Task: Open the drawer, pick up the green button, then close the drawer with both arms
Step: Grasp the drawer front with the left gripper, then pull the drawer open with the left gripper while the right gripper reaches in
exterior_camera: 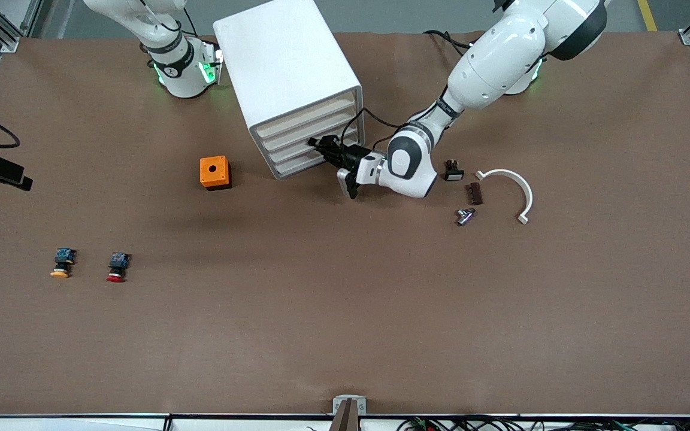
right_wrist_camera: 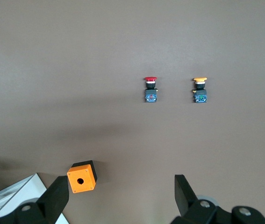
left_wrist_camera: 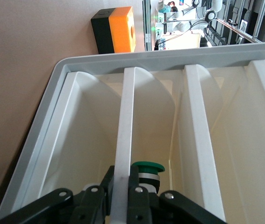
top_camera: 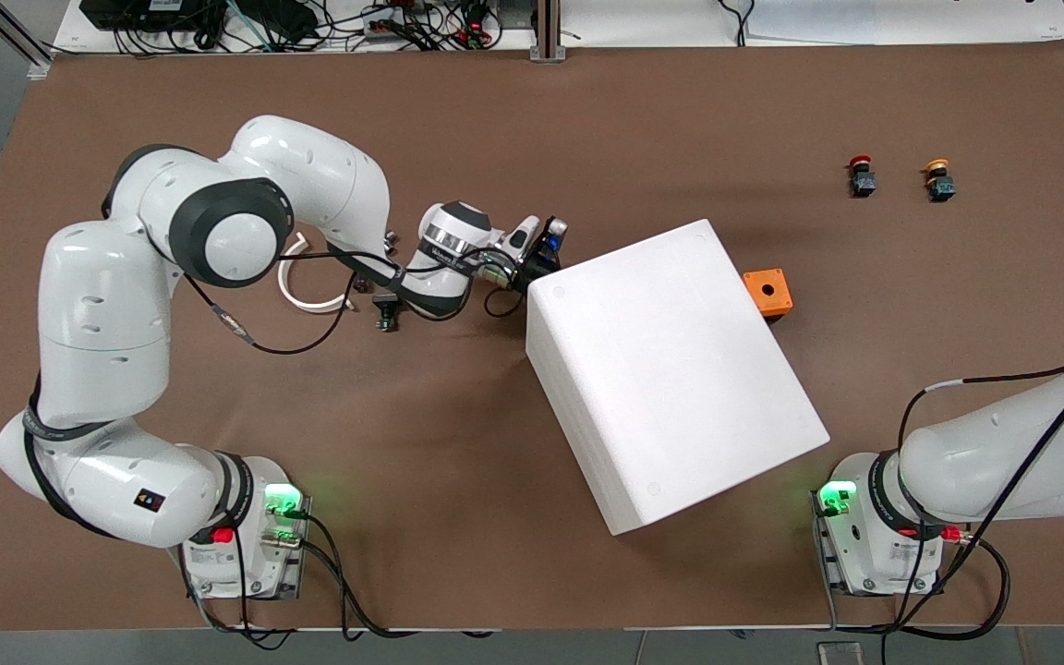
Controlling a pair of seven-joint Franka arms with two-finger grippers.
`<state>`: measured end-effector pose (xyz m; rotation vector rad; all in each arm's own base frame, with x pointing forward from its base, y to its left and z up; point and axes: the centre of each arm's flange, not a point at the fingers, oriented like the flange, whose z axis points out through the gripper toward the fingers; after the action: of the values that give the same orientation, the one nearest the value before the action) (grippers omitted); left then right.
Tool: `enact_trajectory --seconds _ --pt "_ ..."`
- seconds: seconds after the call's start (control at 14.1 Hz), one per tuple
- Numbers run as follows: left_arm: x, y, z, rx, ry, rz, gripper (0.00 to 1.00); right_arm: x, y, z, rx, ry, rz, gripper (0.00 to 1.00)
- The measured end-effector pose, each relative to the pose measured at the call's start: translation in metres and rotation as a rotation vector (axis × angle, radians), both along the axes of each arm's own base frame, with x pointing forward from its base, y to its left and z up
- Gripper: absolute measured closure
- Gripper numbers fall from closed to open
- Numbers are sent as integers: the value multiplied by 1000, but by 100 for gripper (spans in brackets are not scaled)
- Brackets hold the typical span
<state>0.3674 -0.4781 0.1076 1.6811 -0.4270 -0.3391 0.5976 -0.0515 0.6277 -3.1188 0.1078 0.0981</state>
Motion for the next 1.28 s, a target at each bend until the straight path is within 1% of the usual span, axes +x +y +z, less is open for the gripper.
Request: enact_trajectory --seconds 0.21,0.35,0.57,0.78,0.85,0.99,1.21,1.28 --pt "4 1 -3 -3 3 7 86 0 1 0 0 0 1 0" --pt "15 7 -3 -3 -4 24 86 1 4 0 1 0 6 0" --pt "46 24 0 -2 -21 76 86 2 8 -2 2 0 14 0" --pt "81 42 2 11 -42 127 86 6 17 -1 3 -22 8 0" --pt "90 48 2 12 -50 140 86 9 25 -1 2 -34 -14 0" --pt "102 58 0 2 -47 152 86 16 49 -1 -1 -67 -78 0" --pt "109 64 -3 -10 -27 162 86 28 95 -9 2 -113 -195 0" --pt "110 64 -3 -10 -24 163 86 32 108 -14 3 -119 -228 0"
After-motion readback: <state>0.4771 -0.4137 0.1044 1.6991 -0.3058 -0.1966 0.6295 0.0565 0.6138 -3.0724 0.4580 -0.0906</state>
